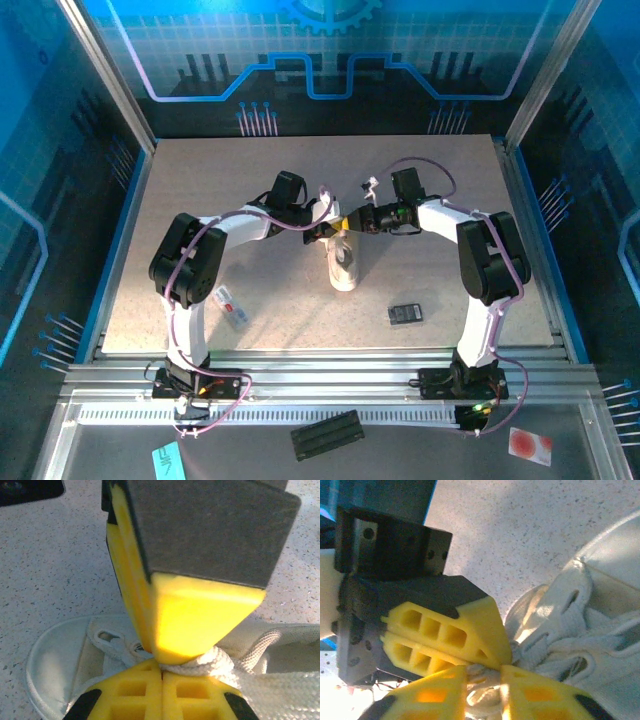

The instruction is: Tie the shoes

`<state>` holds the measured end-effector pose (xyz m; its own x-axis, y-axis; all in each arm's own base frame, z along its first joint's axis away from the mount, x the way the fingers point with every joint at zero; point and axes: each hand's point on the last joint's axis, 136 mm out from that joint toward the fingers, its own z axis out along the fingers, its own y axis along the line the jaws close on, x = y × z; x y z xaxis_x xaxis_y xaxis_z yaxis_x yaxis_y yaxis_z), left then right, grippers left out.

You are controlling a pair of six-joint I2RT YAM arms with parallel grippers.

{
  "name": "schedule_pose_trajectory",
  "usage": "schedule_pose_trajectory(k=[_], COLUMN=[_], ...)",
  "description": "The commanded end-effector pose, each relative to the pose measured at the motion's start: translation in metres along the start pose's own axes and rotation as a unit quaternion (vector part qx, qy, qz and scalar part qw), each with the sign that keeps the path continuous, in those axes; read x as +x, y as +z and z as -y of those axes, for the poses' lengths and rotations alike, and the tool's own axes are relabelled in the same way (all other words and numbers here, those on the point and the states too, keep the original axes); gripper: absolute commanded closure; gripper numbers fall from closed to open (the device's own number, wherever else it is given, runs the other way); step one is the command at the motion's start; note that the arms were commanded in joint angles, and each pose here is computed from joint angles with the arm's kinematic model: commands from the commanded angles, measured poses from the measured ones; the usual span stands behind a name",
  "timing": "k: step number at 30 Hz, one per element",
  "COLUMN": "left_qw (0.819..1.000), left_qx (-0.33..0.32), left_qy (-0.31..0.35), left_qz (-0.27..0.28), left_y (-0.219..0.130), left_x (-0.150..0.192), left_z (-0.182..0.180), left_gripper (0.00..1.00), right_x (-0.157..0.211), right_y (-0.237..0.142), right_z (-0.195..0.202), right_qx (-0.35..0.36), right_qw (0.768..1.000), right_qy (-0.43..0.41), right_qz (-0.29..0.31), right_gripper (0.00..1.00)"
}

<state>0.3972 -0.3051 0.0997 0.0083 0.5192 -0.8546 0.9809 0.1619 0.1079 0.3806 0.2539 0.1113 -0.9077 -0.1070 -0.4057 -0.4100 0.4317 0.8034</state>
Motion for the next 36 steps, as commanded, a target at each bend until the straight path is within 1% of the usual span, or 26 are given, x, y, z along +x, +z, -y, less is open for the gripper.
schedule_pose_trajectory(k=[1,5,11,14,15,18,23,26,30,33,36], left_qw=[1.000,1.000,1.000,1.000,1.000,1.000,0.999,0.999,0.998,0.996,0.995], left_qx=[0.013,0.010,0.006,0.003,0.003,-0.001,-0.011,-0.022,-0.041,-0.059,-0.071], left_qy=[0.015,0.017,0.018,0.018,0.018,0.019,0.017,0.006,-0.023,-0.049,-0.061], left_qz=[0.023,0.020,0.016,0.018,0.017,0.018,0.026,0.028,0.042,0.054,0.031], left_y=[-0.005,-0.006,-0.007,-0.008,-0.008,-0.009,-0.013,-0.020,-0.037,-0.056,-0.067], left_x=[-0.018,-0.017,-0.016,-0.017,-0.016,-0.017,-0.023,-0.030,-0.041,-0.044,-0.029], left_z=[0.012,0.012,0.013,0.012,0.012,0.011,0.009,0.006,0.002,0.000,0.006], left_gripper=[1.00,1.00,0.94,0.93,0.92,0.82,0.65,0.58,0.53,0.51,0.53], right_x=[0.002,0.002,0.000,-0.001,-0.002,-0.003,0.001,0.003,0.004,0.003,0.003], right_y=[0.004,-0.002,-0.013,-0.016,-0.017,-0.019,-0.016,-0.015,-0.013,-0.013,-0.013], right_z=[-0.003,-0.004,-0.001,0.001,0.002,0.004,0.008,0.009,0.010,0.011,0.012], right_qx=[-0.023,-0.013,0.012,0.025,0.030,0.044,0.045,0.043,0.045,0.049,0.055], right_qw=[1.000,1.000,0.999,0.999,0.998,0.997,0.998,0.998,0.998,0.998,0.997], right_qy=[-0.002,-0.014,-0.030,-0.036,-0.039,-0.044,-0.039,-0.038,-0.039,-0.044,-0.049], right_qz=[0.001,0.010,0.025,0.031,0.033,0.038,0.029,0.024,0.015,0.010,0.004], right_gripper=[0.88,1.00,1.00,1.00,1.00,1.00,1.00,1.00,1.00,1.00,1.00])
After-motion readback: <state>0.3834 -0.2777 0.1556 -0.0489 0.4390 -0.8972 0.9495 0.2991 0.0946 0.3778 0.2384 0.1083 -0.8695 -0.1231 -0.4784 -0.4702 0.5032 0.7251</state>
